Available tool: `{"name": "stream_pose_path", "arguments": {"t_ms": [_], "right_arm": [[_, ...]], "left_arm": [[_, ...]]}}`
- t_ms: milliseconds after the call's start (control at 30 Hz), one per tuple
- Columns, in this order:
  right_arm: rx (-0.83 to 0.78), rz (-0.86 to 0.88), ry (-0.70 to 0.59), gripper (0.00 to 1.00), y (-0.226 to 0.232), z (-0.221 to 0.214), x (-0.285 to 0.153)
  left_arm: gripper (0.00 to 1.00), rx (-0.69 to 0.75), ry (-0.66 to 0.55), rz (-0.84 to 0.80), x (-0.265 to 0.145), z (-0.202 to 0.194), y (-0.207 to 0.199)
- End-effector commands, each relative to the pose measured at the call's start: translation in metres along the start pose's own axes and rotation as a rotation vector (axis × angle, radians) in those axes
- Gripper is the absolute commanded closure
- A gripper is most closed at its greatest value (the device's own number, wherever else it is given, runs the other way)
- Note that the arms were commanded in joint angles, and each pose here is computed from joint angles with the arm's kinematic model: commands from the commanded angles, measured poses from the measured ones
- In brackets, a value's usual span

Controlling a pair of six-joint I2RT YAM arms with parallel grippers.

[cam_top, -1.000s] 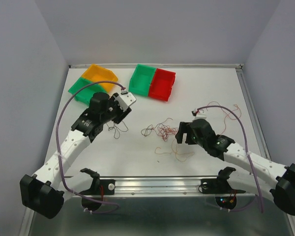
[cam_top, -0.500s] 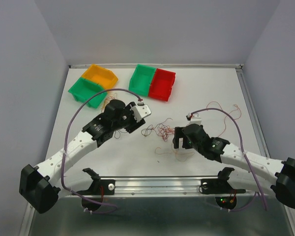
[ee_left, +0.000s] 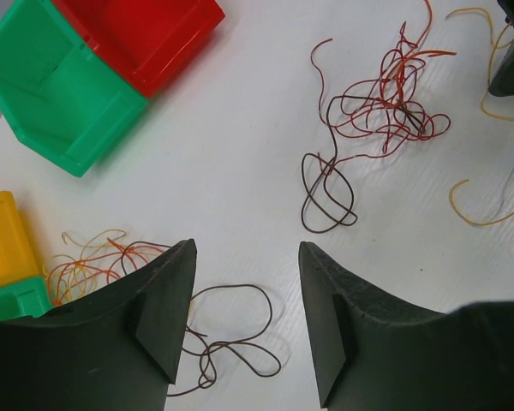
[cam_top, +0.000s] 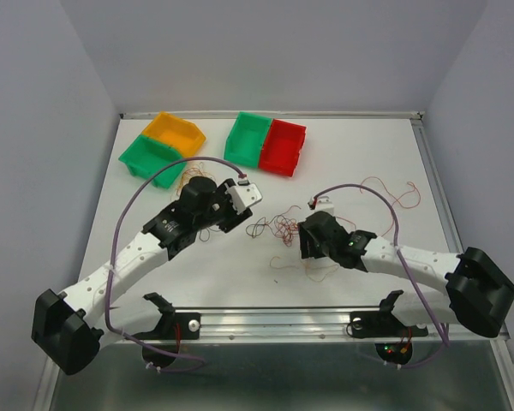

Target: Untangle the cables

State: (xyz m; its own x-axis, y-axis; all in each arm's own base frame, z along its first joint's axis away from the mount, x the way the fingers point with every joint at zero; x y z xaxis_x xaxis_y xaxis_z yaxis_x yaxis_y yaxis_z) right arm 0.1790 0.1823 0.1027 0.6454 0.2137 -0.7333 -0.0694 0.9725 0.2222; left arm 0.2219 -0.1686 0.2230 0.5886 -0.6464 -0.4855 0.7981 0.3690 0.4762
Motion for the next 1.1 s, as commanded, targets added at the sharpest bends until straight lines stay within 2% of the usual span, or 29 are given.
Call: {"name": "stream_pose_path", "arguments": {"t_ms": [0,100,200,233,267,300,533,700,833,933,967,1067], "right_arm": [[0.006,0.104,-0.057,0.49,0.023,0.022,-0.006],[0.001,0.112,-0.062,0.64,0.022,0.023,-0.009],[-0.003,0.107,-0.066,0.68,0.022,0.024,-0.008],[-0.009,0.101,-0.062,0.76,0.022,0.023,-0.007],[-0.009,0.099,-0.066,0.97,0.022,0.024,-0.007],[-0.006,0.094,-0.074,0.99,0.022,0.025,-0.007],[-0.011,0.164,-0.146,1.0,0.03,0.045,-0.027],[-0.013,0.38,-0.264,0.99,0.05,0.082,-0.081],[-0.028,0.484,-0.356,0.99,0.061,0.111,-0.119],[-0.028,0.49,-0.429,0.99,0.065,0.132,-0.136],[-0.021,0.498,-0.47,0.99,0.07,0.147,-0.148],[-0.013,0.47,-0.519,1.0,0.085,0.175,-0.152]], "left_arm": [[0.38,0.0,-0.041,0.04,-0.005,0.006,0.003],[0.38,0.002,-0.041,0.046,-0.005,0.006,0.004],[0.38,0.005,-0.04,0.049,-0.006,0.005,0.003],[0.38,0.005,-0.04,0.049,-0.006,0.005,0.003],[0.38,0.005,-0.041,0.05,-0.006,0.005,0.003],[0.38,0.005,-0.041,0.052,-0.006,0.004,0.003],[0.38,0.005,-0.042,0.044,-0.004,0.001,0.0],[0.39,0.002,-0.043,0.042,-0.003,-0.001,-0.002],[0.39,-0.003,-0.037,0.053,-0.002,-0.001,-0.001],[0.4,-0.024,-0.021,0.149,-0.006,-0.003,0.009],[0.4,-0.038,-0.024,0.227,-0.011,-0.001,0.017],[0.38,-0.055,-0.032,0.308,-0.017,-0.002,0.024]]}}
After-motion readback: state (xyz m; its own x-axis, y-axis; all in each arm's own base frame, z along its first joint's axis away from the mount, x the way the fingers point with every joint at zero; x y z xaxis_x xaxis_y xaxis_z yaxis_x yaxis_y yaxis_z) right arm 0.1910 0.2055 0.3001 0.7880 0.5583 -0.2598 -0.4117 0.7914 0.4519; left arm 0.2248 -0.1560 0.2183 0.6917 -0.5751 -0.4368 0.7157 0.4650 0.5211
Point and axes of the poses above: each gripper's point midway between its finger pads, its own x axis out along the fingers, its own y axis along the line the jaws close on, z = x × y, the point moved 7 cm from there along -x, back along the fingers, and after that the axes turned 11 degrees about x, right-handed, at the moved point
